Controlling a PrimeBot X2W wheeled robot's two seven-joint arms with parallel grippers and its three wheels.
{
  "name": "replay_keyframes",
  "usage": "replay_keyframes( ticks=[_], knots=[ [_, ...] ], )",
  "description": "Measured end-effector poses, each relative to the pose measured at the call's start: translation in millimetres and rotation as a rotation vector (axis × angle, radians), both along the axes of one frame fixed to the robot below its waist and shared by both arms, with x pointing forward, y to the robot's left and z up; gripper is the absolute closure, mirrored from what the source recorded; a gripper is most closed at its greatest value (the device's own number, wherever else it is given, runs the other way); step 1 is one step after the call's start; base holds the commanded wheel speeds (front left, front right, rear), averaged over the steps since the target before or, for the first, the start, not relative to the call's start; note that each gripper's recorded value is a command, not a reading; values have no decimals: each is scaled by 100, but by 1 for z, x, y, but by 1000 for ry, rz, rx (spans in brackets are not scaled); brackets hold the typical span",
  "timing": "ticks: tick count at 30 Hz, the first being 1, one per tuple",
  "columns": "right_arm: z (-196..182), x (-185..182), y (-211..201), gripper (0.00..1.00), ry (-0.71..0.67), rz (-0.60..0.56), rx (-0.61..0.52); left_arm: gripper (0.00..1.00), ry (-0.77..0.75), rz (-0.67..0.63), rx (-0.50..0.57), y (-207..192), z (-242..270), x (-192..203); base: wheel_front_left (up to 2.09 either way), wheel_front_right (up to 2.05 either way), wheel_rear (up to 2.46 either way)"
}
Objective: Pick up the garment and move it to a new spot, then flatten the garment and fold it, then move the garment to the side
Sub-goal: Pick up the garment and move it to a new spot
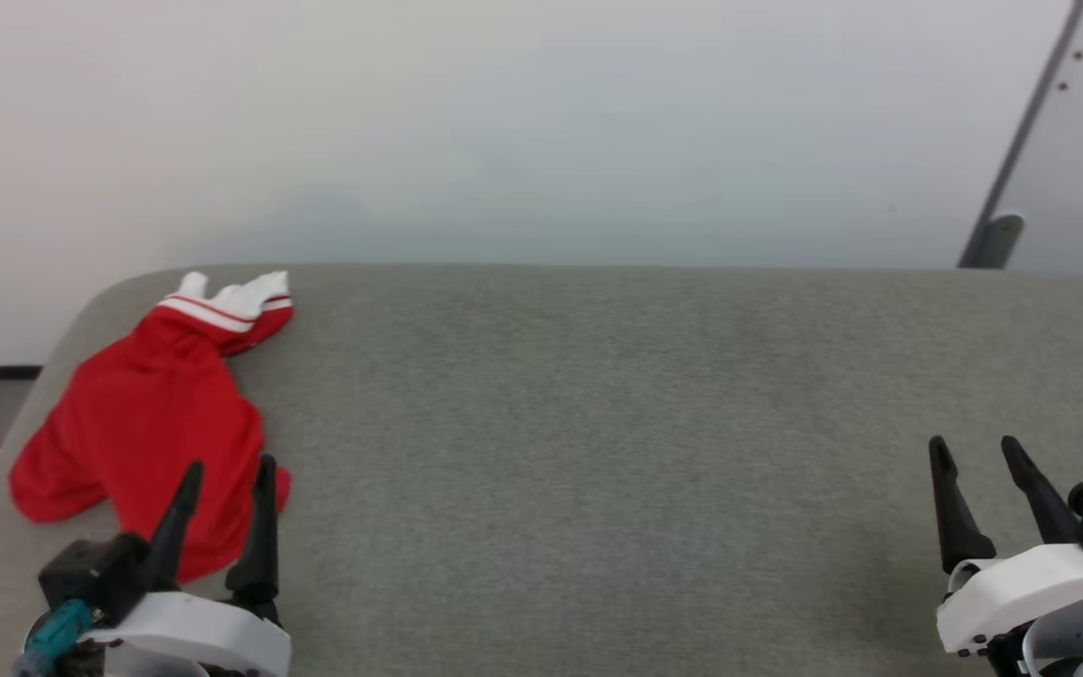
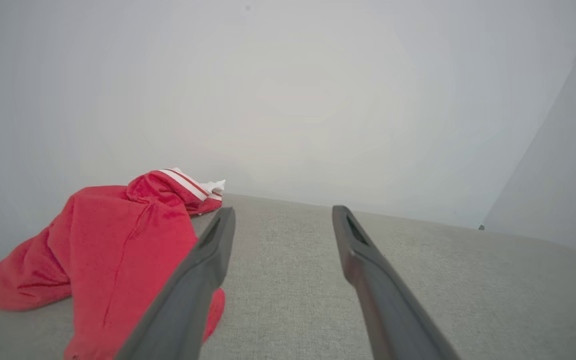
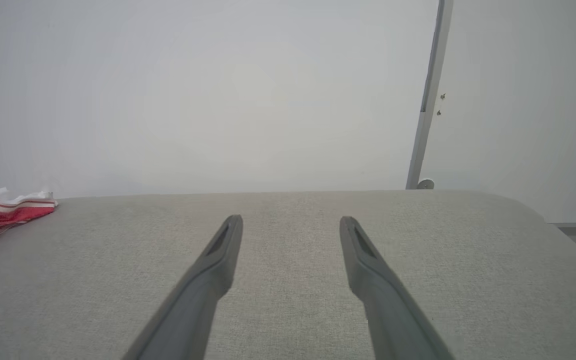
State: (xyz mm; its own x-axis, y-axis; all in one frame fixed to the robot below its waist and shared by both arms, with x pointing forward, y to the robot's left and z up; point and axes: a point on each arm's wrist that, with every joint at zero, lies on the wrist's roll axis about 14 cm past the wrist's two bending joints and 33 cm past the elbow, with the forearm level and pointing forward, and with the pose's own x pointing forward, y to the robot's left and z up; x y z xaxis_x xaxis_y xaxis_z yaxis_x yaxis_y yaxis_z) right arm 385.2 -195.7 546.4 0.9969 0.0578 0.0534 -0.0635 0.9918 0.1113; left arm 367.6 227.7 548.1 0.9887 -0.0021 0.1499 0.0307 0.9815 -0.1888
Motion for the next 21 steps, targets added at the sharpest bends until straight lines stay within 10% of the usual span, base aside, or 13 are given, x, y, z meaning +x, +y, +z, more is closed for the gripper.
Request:
replay_keyframes(
  ticks=[21],
  knots=[
    [5, 20, 164, 0, 1, 455, -5, 0, -29, 397, -26, 116, 12, -101, 0, 0, 0]
  ],
)
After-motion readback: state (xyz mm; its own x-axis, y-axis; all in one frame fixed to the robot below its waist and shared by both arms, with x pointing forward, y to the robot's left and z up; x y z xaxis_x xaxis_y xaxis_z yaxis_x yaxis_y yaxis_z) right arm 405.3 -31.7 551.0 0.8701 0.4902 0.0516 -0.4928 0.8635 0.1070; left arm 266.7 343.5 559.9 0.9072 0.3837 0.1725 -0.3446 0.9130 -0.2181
